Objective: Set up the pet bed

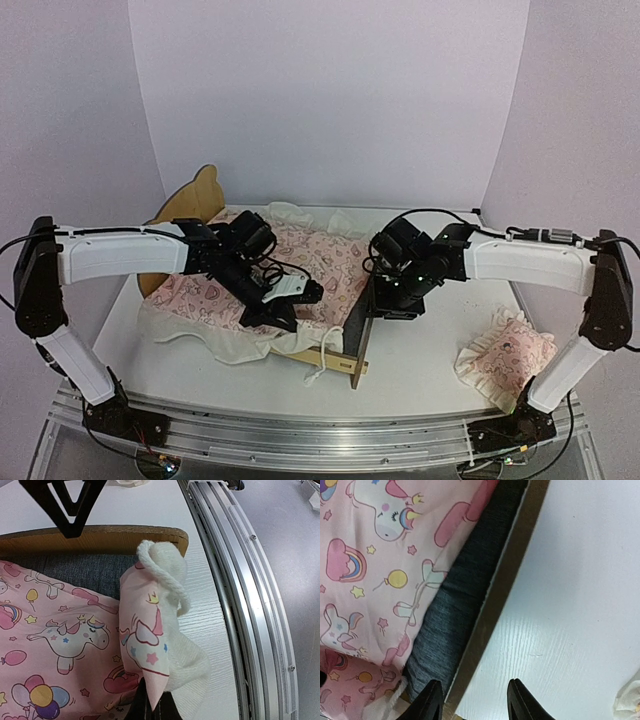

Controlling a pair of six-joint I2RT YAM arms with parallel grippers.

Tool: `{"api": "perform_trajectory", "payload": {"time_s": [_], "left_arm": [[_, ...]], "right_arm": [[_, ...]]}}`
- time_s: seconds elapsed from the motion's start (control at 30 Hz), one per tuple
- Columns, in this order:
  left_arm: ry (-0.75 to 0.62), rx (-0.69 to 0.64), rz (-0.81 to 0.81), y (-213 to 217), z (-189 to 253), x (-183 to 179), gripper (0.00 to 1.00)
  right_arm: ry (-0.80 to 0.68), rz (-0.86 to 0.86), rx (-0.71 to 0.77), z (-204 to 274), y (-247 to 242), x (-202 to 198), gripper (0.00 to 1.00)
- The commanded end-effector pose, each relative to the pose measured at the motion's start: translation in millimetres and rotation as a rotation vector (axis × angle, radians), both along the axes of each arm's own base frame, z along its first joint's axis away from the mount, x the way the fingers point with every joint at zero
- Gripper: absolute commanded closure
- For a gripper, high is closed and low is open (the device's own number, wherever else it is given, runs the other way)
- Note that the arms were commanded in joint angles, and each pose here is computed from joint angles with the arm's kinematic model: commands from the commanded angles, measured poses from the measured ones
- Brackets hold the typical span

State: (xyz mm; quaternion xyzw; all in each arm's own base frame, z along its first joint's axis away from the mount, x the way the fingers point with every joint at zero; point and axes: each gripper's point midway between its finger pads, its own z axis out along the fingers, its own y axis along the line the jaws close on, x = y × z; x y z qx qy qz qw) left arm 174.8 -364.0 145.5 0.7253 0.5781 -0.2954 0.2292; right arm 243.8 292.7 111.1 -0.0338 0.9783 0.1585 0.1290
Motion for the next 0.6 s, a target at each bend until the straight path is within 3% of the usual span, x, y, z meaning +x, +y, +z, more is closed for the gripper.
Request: {"api": "perform_trajectory", "payload": {"time_s": [0.0, 0.33, 0.57], "left_arm": [[-0.001, -0.066, -0.015, -14.2, 12.4, 0.3, 1.0], [0.03, -0.134, -0.071, -36.0, 30.6, -11.4, 1.0], [-0.061, -0.145, -0.066, -45.7, 23.3, 5.5, 1.0]], "right_arm": [[0.007, 0.008, 0.138, 4.6, 26.4, 7.0, 0.56], [0.018, -0.054, 0.059, -23.3, 3.7, 37.0, 0.93], [-0.042, 0.024, 0.065, -12.6, 12.4, 77.8, 0.98]]}}
